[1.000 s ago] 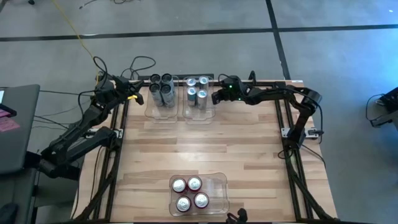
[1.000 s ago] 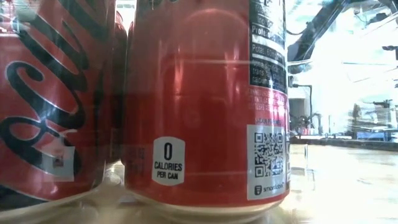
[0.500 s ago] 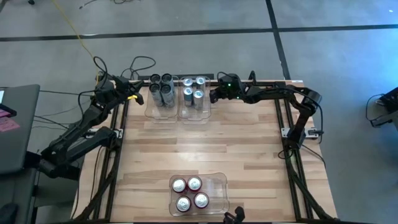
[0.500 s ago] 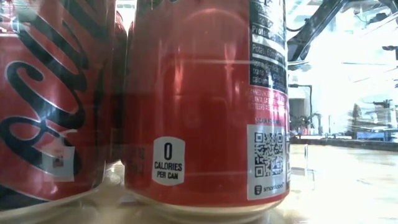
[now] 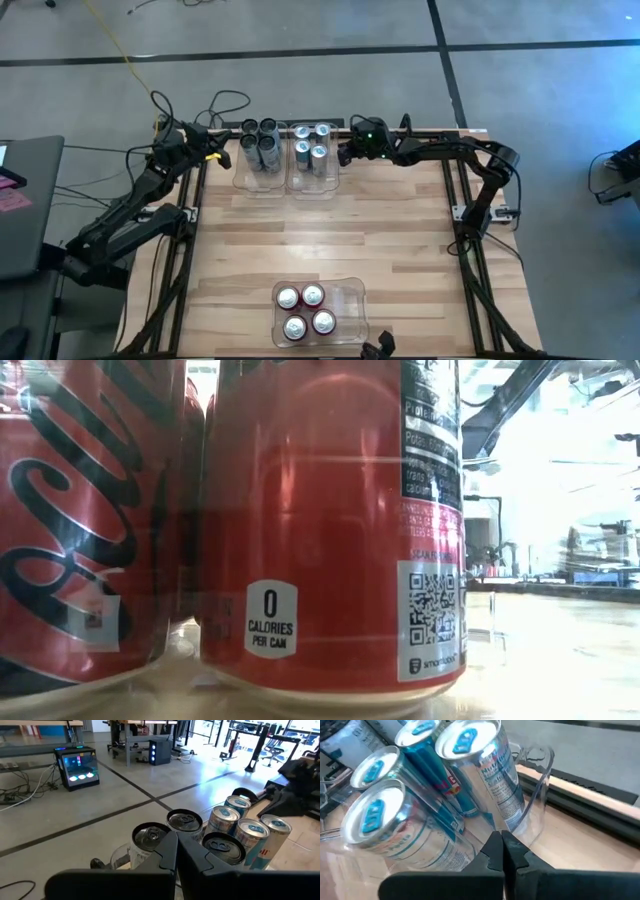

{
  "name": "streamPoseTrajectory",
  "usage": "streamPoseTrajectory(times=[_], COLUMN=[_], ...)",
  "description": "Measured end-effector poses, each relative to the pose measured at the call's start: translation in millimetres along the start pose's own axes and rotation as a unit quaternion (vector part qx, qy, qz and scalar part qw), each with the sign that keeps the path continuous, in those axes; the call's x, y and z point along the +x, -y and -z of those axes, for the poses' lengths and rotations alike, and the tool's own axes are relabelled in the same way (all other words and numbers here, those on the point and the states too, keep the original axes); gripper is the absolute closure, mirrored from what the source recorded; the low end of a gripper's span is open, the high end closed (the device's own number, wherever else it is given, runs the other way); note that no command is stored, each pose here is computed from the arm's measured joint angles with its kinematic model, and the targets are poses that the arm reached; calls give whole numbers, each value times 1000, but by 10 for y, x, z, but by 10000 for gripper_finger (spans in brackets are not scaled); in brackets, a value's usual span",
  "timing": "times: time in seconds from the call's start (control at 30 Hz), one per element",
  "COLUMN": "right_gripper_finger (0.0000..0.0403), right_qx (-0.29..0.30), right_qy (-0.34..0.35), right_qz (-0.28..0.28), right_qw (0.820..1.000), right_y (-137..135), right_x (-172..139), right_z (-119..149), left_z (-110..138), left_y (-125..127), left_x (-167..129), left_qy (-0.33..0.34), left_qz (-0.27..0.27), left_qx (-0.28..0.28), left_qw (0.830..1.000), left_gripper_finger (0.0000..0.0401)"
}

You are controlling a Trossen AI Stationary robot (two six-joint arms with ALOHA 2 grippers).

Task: Sort soda cans
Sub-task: Adjust the blue soda can in the bottom transparent bin

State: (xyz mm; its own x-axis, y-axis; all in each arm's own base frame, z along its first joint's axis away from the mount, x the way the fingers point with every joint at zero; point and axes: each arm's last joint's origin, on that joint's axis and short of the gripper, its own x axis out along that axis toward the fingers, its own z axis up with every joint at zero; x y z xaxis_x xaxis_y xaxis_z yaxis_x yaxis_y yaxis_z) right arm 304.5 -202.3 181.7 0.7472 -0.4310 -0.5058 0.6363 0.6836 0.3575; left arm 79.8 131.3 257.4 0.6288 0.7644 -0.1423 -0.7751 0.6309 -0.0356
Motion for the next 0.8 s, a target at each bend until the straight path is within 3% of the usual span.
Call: streamPoseTrajectory(times=[0.27, 0.43, 0.57, 0.67, 0.8], right_gripper_finger=[343, 284, 205, 143, 76], right_qx=[-37, -122, -210, -214, -152], right_qy=[16, 78, 112, 129, 115], right_qz=[-9, -80, -116, -126, -128], right_qw=[999, 986, 964, 960, 973], right_y=[-139, -426, -663, -748, -719], right_x=[-456, -623, -648, -644, -586], right_z=[-247, -359, -327, -315, -304], left_z=[38, 31, 33, 39, 34], left_y=[0, 0, 0, 0, 0], left_x=[-1, 0, 0, -1, -1], left_qy=[-20, -16, -17, -20, -17], left_qz=[0, 0, 1, 1, 1], left_qx=[28, 31, 30, 30, 30], left_qw=[999, 999, 999, 999, 999], left_gripper_finger=[401, 401, 401, 401, 401])
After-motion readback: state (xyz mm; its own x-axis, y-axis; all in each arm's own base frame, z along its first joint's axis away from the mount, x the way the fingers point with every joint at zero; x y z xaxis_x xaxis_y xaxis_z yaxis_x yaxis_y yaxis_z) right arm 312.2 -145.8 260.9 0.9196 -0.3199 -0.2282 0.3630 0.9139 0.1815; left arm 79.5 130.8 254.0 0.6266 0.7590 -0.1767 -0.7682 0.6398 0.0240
